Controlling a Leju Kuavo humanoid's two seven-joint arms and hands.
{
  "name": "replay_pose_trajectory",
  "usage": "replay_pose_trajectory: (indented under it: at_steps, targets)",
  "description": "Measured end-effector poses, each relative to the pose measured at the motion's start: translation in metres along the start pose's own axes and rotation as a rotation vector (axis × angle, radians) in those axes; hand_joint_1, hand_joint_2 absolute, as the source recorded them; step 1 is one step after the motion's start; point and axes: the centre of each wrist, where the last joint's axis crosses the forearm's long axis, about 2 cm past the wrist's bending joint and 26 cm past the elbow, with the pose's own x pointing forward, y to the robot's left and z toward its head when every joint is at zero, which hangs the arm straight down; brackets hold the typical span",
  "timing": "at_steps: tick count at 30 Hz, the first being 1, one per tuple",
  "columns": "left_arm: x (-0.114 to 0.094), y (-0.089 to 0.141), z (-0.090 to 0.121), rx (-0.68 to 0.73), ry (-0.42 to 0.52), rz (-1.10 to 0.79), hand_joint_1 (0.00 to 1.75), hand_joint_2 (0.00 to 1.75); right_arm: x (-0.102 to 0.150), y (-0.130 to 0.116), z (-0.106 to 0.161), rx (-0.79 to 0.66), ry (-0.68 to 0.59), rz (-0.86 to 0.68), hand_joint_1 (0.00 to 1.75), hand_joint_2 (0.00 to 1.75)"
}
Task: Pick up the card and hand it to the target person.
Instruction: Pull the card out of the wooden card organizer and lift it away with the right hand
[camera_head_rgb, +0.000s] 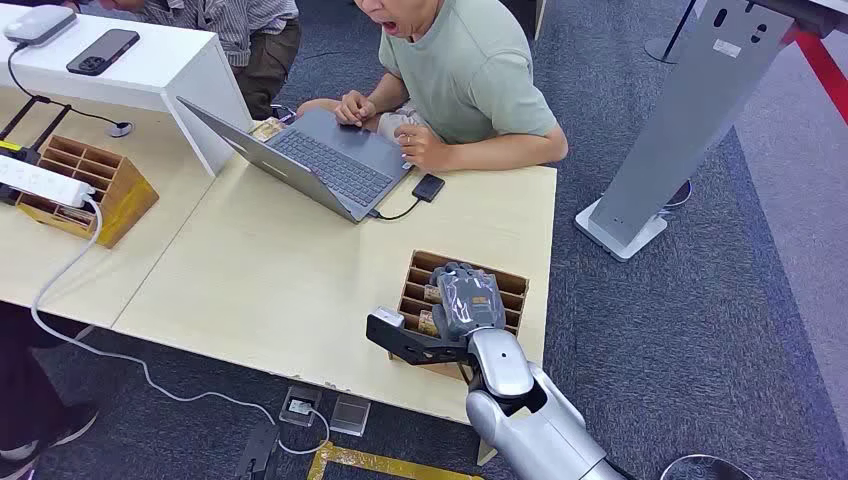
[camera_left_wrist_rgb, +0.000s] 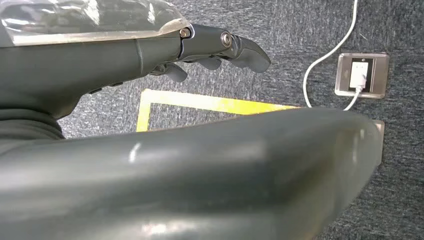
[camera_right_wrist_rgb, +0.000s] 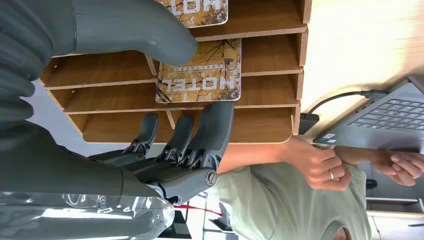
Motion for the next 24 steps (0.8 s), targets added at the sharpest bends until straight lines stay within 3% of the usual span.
replay_pose_trajectory:
  at_steps: [18,24]
  targets:
    - [0.0,-0.0002,0.0001,-0.003,0.002,-0.001,0.0,0.0,0.0011,0.0043,-0.0014,0.017,0.006,0.002,1.0,1.75]
    - [0.0,-0.0003,0.0001,-0.006,0.001,-0.001,0.0,0.0,0.0008,0.006,-0.0016,0.019,0.008,0.001,1.22,1.75]
